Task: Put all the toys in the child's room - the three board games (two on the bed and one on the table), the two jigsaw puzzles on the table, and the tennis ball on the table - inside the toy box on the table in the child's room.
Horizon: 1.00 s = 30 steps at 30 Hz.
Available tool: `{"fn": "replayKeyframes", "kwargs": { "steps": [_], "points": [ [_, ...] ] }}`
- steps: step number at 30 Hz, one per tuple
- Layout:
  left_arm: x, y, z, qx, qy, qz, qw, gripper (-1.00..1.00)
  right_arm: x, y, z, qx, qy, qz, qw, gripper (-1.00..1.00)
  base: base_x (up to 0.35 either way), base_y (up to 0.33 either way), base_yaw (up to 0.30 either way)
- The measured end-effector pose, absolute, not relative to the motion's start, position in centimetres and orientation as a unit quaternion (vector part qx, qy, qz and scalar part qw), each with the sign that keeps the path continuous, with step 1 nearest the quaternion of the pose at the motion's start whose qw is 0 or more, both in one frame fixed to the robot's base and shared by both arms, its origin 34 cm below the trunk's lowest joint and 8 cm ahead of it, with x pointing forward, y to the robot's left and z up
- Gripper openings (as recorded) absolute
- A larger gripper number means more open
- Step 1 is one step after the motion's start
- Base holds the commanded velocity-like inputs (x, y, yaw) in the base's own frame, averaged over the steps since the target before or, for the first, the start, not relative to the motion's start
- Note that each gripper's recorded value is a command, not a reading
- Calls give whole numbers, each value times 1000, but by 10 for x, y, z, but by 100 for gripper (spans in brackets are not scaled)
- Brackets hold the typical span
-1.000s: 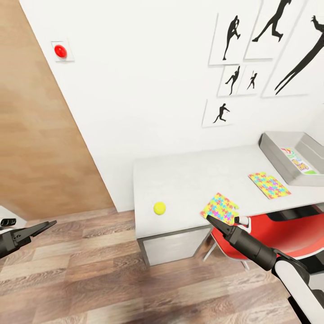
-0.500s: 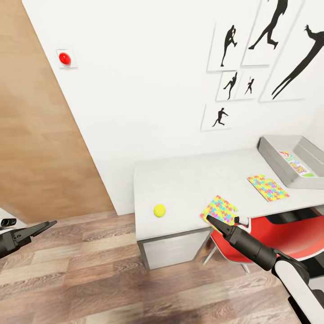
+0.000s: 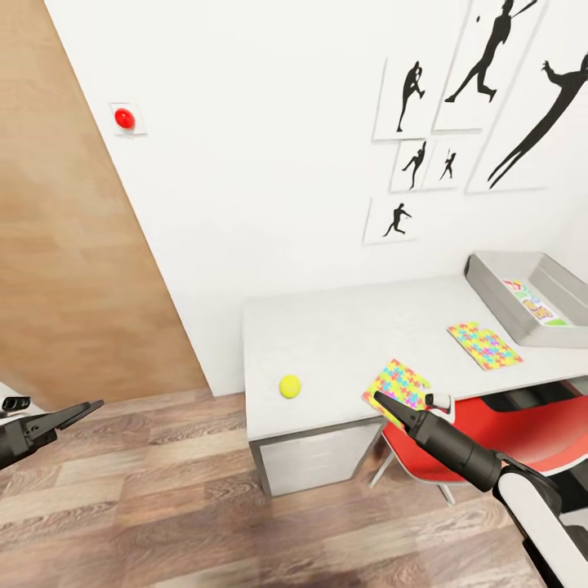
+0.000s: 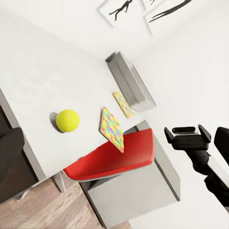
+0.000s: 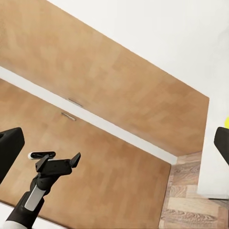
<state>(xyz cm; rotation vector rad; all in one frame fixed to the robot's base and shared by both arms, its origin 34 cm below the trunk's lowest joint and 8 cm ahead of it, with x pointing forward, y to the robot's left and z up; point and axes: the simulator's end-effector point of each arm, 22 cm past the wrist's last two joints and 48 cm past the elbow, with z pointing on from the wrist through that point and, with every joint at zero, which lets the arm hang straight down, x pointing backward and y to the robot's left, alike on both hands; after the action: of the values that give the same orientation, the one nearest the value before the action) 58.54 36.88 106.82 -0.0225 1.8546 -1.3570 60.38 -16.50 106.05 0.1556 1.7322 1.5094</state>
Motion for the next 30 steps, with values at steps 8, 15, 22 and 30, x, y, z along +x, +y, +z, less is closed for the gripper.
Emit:
{"fn": "replayKeyframes", "kwargs": {
  "steps": [8, 15, 22, 30],
  "points": [
    [585, 369, 1075, -5, 733, -539, 415, 100, 602, -164, 1065, 53, 688, 596, 412, 100, 0, 0, 0],
    [584, 368, 1080, -2, 731, -539, 418, 100, 602, -164, 1070, 50, 686, 595, 416, 100, 0, 0, 0],
    [583, 368, 1085, 1, 729, -539, 422, 100, 601, -164, 1076, 46, 684, 595, 420, 100, 0, 0, 0],
    [582, 368, 1091, 5, 726, -539, 426, 100, 600, -164, 1082, 42, 681, 595, 424, 100, 0, 0, 0]
  ]
}}
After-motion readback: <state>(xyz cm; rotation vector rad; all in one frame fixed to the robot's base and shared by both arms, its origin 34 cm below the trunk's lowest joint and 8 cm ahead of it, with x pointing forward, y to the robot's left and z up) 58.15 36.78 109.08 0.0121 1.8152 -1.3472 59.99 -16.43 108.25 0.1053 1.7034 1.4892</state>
